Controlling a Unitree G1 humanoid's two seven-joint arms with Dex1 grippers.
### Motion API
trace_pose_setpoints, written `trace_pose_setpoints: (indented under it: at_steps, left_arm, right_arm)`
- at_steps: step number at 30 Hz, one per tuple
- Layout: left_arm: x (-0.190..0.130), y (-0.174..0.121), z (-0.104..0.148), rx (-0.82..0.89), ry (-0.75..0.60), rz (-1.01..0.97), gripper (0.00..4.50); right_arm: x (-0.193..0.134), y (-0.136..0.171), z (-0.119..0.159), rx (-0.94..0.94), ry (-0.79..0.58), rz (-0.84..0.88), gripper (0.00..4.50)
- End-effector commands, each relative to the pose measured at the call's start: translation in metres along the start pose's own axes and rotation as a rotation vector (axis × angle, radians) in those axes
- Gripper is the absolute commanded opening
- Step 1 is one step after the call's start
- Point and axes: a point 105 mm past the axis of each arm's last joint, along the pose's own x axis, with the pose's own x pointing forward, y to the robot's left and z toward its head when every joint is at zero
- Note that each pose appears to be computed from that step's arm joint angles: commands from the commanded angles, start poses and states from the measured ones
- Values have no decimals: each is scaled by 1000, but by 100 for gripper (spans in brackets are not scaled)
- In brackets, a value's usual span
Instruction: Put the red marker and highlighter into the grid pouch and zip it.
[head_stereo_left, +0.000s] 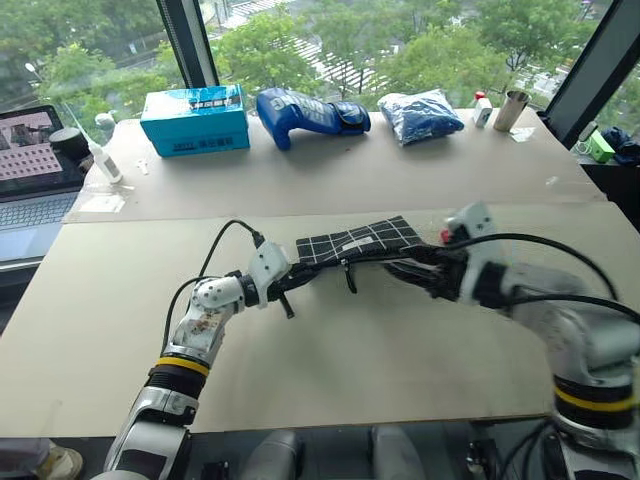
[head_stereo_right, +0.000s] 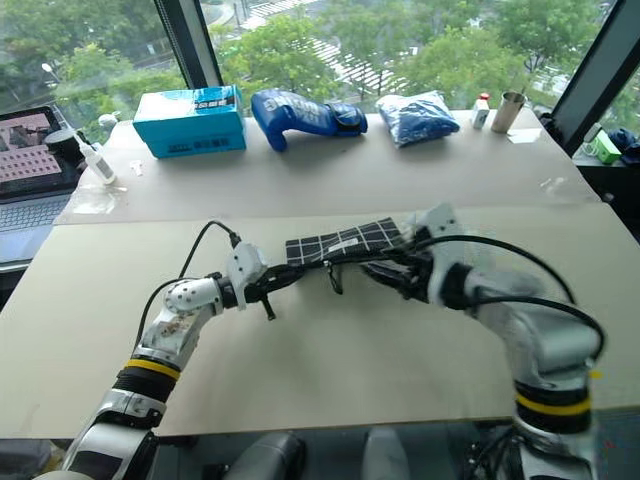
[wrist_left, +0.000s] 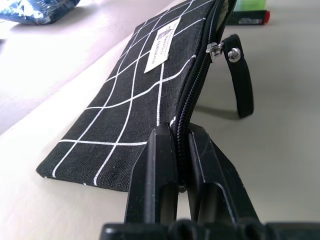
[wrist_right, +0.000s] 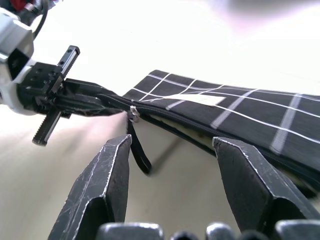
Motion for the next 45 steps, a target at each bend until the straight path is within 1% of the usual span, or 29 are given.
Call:
trace_pose_setpoints:
  at_steps: [1,3,4,7,9,11,16,20,26,30,36,40,41,42,45]
  left_arm:
    - [-1,-1,22,-42,-65,-10,0]
    - [-3,-2,25,-72,-55,-23,0]
    - [-3,-2,27,-83,-50,-26,0]
    - [-4,-1,29,-107,-31,-24,0]
    - [-4,3,28,-96,5,-9,0]
    - [-4,4,28,-88,26,-1,0]
    - [-3,7,25,-89,56,20,0]
    - [-4,7,26,-96,59,23,0]
    - [-5,7,26,-101,61,23,0]
    - [-5,7,26,-104,60,26,0]
    - [-6,7,24,-108,62,33,0]
    - [-7,8,25,-113,54,38,0]
    - [-7,8,27,-115,50,39,0]
    - [-7,9,28,-116,46,38,0]
    - [-9,9,30,-128,51,25,0]
  right_arm:
    - [-30,-63,7,-27,-24,-333,292]
    - [-39,-89,-4,-31,9,-489,292]
    - [-40,-96,-7,-35,21,-530,292]
    - [-38,-104,-16,-45,41,-586,292]
    - [-33,-113,-19,-46,51,-648,292]
    - [-29,-117,-20,-52,54,-674,292]
    - [-13,-123,-26,-37,64,-685,292]
    - [-12,-136,-33,-54,90,-719,292]
    - [-7,-150,-44,-35,117,-717,292]
    - [0,-149,-58,15,140,-679,292]
    - [5,-149,-66,46,152,-664,292]
    - [6,-148,-84,95,205,-659,292]
    - [5,-147,-89,120,219,-653,240]
    - [5,-145,-92,131,234,-639,223]
    - [4,-142,-94,146,235,-621,113]
